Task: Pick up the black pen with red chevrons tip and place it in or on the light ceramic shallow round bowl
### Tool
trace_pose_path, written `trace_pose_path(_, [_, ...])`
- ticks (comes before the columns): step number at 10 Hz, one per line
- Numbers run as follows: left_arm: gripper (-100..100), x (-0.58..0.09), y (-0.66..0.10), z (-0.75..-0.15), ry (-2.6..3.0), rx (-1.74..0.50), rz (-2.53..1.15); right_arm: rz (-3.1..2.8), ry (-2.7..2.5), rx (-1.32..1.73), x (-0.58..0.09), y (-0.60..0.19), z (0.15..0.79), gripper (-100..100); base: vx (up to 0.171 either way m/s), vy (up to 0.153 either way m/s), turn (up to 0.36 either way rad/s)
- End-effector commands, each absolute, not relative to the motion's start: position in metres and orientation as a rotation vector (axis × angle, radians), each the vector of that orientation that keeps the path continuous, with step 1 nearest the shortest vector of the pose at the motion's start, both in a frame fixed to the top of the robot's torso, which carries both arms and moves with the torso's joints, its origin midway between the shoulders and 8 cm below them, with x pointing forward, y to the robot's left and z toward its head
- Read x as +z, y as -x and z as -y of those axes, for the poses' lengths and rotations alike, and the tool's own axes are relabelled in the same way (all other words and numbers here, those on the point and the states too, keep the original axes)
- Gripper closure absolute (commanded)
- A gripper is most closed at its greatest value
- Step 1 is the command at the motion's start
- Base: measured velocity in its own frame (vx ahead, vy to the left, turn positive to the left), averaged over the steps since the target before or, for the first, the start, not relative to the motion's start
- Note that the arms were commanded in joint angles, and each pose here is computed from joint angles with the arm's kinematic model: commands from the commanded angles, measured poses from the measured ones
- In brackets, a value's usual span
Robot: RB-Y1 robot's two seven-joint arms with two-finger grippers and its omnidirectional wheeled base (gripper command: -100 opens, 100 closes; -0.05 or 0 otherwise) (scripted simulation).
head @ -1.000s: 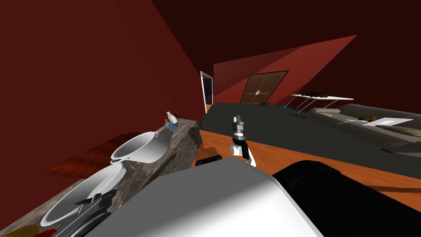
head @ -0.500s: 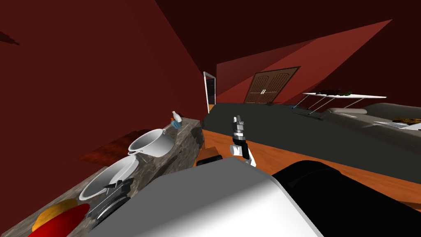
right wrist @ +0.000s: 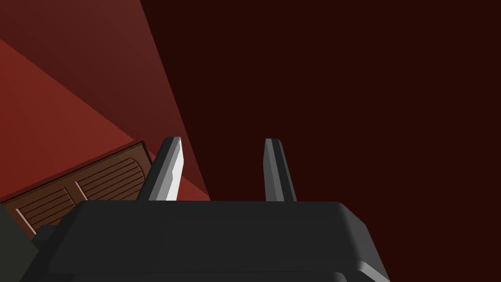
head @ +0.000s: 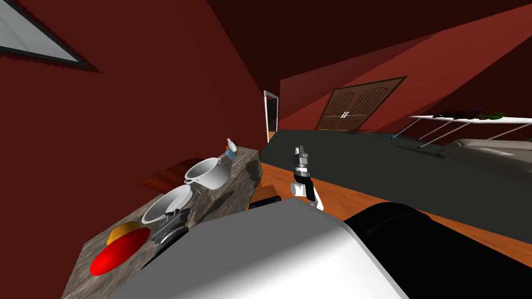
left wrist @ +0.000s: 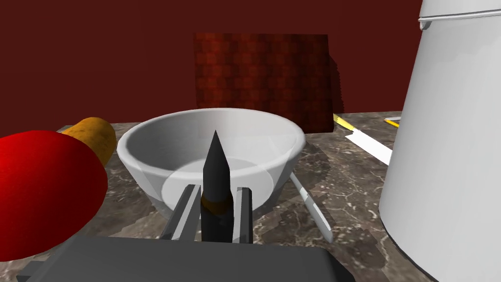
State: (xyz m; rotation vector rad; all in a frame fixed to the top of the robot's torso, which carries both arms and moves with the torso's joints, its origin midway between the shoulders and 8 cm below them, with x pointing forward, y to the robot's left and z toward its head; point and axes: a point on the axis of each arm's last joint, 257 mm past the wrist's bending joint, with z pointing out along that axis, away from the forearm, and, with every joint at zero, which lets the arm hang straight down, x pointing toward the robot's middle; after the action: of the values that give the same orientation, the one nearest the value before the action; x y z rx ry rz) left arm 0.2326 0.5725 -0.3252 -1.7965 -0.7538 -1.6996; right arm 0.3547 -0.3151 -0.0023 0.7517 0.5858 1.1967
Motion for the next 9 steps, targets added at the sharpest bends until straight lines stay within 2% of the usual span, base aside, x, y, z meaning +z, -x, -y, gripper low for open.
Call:
trace_pose_path(1, [100,-0.324,-0.237,-0.569,1.801,-1.686,0.721,-0.586,-0.752,1.197,-0.002,-0.355,0.315,0,-0.003,0.043,-0.025])
trace_pose_path(2, [100,-0.318,-0.26,-0.544,1.811,-1.732,0.728,-0.586,-0.752,1.197,-0.002,-0.355,0.315,0,-0.013,0.064,0.217])
trace_pose_path(4, [100,-0.316,-0.261,-0.543,1.809,-1.714,0.692,-0.586,-0.752,1.197,-0.002,-0.355,0.315,0,-0.018,0.05,0.047])
trace_pose_path(7, [100,-0.301,-0.302,-0.497,1.827,-1.78,0.668,-0.586,-0.752,1.197,-0.002,-0.355,0.315,0,-0.019,0.09,0.172])
trace_pose_path(9, [100,-0.29,-0.305,-0.494,1.807,-1.776,0.631,-0.586,-0.752,1.197,-0.002,-0.355,0.315,0,-0.015,0.058,0.045])
